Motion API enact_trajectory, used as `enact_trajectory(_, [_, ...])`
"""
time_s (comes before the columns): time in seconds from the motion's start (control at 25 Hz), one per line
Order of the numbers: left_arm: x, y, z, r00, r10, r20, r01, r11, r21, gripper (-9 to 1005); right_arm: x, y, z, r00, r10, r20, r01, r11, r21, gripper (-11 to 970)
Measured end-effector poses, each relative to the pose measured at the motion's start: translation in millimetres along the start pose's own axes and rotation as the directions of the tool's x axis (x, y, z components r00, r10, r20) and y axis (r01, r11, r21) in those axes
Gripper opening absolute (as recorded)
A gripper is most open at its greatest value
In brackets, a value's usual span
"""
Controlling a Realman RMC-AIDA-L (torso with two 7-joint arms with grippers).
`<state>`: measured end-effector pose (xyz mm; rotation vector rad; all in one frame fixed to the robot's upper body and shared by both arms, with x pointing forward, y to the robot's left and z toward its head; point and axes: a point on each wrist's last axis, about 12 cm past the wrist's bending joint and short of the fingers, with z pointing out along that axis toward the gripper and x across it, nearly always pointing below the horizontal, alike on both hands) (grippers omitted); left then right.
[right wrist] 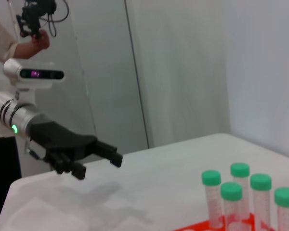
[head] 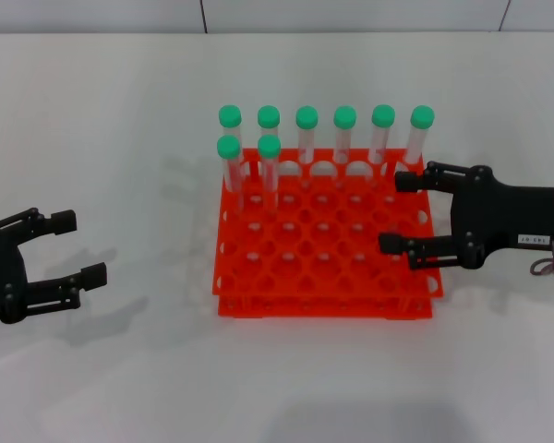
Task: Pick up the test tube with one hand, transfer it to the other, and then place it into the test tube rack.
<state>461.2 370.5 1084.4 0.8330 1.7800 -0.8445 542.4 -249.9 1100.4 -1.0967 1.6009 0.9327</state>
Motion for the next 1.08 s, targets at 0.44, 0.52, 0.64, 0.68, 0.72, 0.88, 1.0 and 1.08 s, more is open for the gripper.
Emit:
enact_trajectory(0.44, [-2.7,1.6,2.7,1.0,0.008,-0.011,-0.008,1.0,0.017,893,3.7,2.2,4.4,0.999,0.002,-0.038,-0.003,1.0,-0.022,876])
enact_trajectory(0.52, [-4.0,2.3,4.2,1.0,0.012,-0.013,-0.012,1.0,0.022,893,4.0,2.0,3.4,0.999,0.001,-0.045,-0.002,1.0,-0.024,876])
enact_trajectory(0.64, [-6.4,2.6,6.6,1.0,0.019,-0.021,-0.018,0.999,0.044,893,5.4,2.0,2.3,0.998,0.002,-0.062,-0.004,1.0,-0.03,875])
enact_trajectory(0.68, [-7.2,2.5,7.2,0.999,0.021,-0.024,-0.02,0.998,0.053,893,5.3,1.7,2.6,0.998,0.002,-0.065,-0.004,0.999,-0.031,875])
enact_trajectory(0.72, [-8.4,2.7,7.7,0.999,0.025,-0.026,-0.023,0.998,0.062,893,5.4,1.5,2.7,0.998,0.003,-0.067,-0.005,0.999,-0.032,875])
enact_trajectory(0.88, [-11.3,4.6,7.9,0.999,0.029,-0.031,-0.027,0.997,0.07,893,5.2,0.3,3.0,0.997,0.007,-0.07,-0.01,0.999,-0.034,876])
enact_trajectory(1.0, [-12.2,5.1,7.9,0.999,0.028,-0.032,-0.025,0.997,0.074,893,5.4,0.2,2.7,0.997,0.007,-0.073,-0.01,0.999,-0.035,876])
enact_trajectory(1.08, [-12.2,5.0,8.2,0.999,0.028,-0.035,-0.025,0.997,0.078,893,5.4,0.0,2.3,0.997,0.007,-0.074,-0.009,0.999,-0.034,876])
